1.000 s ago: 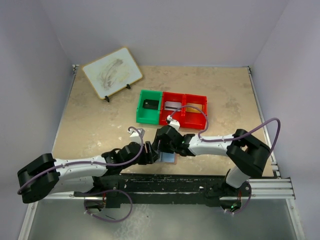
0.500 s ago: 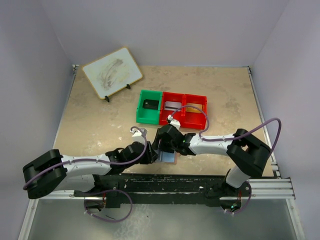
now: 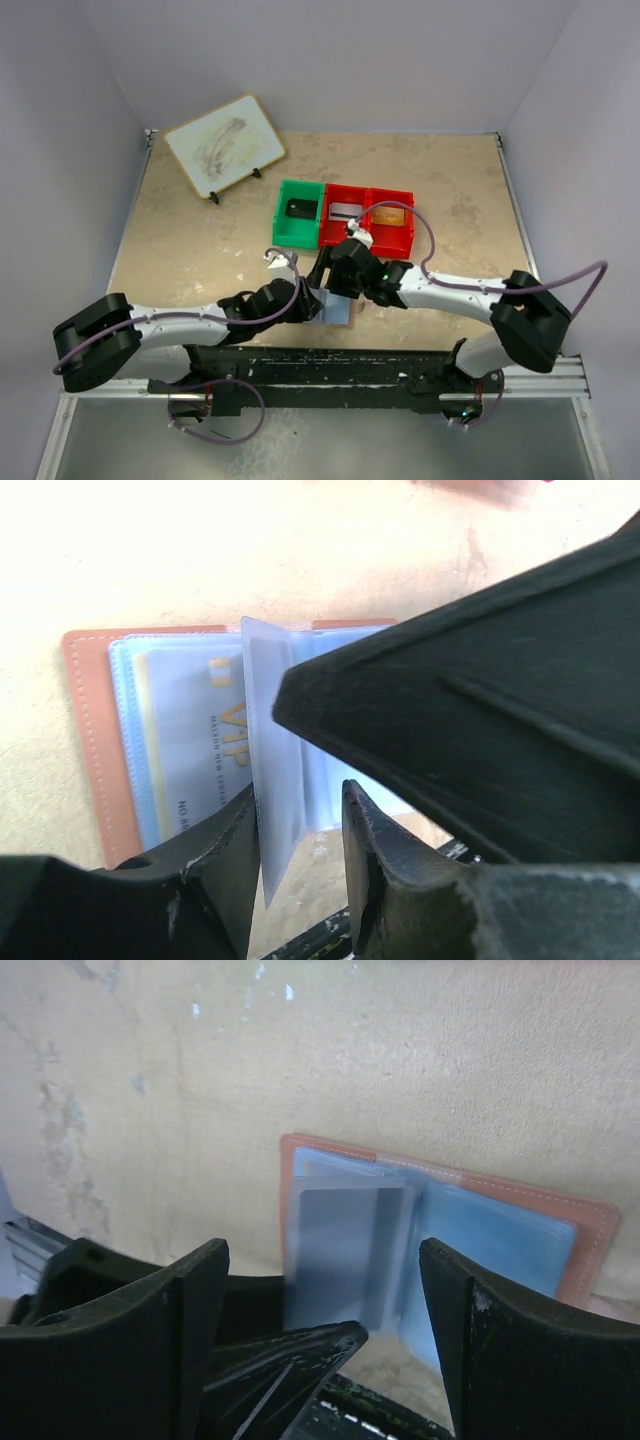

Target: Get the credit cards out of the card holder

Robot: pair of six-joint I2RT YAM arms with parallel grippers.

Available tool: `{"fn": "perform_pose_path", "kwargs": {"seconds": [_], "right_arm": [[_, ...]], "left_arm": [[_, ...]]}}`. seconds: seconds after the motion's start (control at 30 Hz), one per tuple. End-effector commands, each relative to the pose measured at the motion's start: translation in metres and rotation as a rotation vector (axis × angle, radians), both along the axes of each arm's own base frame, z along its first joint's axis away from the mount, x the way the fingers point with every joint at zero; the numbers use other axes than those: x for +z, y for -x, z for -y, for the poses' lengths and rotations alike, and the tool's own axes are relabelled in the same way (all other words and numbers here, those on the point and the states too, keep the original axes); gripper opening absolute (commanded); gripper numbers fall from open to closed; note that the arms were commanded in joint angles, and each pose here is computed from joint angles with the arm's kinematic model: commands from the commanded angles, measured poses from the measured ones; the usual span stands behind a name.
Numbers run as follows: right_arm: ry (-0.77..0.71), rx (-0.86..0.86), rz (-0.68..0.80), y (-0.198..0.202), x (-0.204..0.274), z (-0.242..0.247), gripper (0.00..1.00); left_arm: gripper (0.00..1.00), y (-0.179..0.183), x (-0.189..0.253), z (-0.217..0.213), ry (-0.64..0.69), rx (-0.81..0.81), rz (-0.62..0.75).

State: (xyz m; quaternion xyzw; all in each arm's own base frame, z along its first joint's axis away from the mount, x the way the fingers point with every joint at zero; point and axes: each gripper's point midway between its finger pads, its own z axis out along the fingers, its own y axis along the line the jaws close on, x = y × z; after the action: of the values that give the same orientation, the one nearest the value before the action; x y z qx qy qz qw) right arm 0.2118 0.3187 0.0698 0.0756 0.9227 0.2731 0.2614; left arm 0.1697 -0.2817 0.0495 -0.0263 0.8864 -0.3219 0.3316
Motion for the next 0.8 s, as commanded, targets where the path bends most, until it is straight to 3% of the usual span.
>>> {"fn": "perform_pose_path", "kwargs": {"seconds": [0.0, 0.2, 0.43, 0.77], "right_arm": [[0.043, -0.057, 0.047, -0.006, 0.017, 0.027, 0.8], [0.164, -0.227, 0.106, -0.016, 0.032, 0.092, 0.94], [0.047, -0.299, 0.178, -0.008, 0.057, 0.12, 0.97], [-0.072, -0.324, 0.163, 0.006, 0.048, 0.124, 0.97]], "left_arm": [[0.36, -0.008, 0.031, 0.027, 0.098, -0.034, 0.051], [0.39, -0.003, 0.038, 0.045, 0.114, -0.1, 0.057], [0.43, 0.006, 0.04, 0.068, 0.136, -0.161, 0.052], [0.47, 0.011, 0.034, 0.074, 0.109, -0.183, 0.046]]}}
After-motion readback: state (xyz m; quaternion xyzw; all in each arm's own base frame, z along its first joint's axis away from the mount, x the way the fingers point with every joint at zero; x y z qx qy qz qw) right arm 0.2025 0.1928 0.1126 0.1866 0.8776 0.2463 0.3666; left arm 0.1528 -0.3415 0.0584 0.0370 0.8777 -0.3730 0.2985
